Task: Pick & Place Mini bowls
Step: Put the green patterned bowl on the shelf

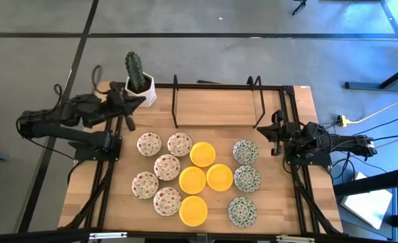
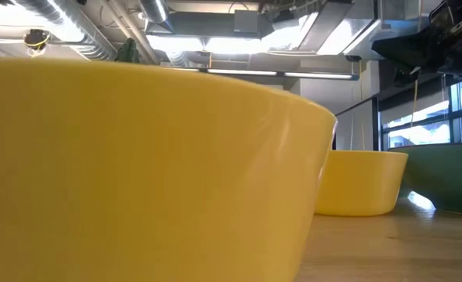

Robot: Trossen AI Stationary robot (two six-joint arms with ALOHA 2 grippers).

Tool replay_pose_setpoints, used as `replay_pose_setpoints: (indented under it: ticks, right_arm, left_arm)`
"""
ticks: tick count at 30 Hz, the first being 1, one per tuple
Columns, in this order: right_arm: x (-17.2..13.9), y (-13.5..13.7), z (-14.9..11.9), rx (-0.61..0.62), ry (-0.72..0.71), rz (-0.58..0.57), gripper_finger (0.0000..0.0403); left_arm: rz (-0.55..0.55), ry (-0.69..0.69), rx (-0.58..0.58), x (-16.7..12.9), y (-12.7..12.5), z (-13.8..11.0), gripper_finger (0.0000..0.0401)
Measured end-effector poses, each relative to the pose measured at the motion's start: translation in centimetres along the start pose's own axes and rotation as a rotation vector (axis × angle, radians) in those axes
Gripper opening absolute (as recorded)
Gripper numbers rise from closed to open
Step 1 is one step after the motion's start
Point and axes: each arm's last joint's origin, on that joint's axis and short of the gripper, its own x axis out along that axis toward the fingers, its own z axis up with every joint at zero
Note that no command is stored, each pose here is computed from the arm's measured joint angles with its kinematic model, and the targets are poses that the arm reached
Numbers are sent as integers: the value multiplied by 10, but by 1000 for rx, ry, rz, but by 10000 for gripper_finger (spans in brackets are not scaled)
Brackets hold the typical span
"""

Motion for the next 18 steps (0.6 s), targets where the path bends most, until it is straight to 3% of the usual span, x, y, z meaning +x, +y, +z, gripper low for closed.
replay_pose_setpoints:
  ticks: [7,13,18]
  right_arm:
    - [0,0,0,2,0,0,27]
    - [0,0,0,42,-5,-1,28]
    - [0,0,1,71,-12,-2,28]
  left_arm:
    - [-114,312,90,15,-14,-8,2]
    - [15,558,122,27,-18,-32,1]
    - [101,637,133,33,-21,-40,13]
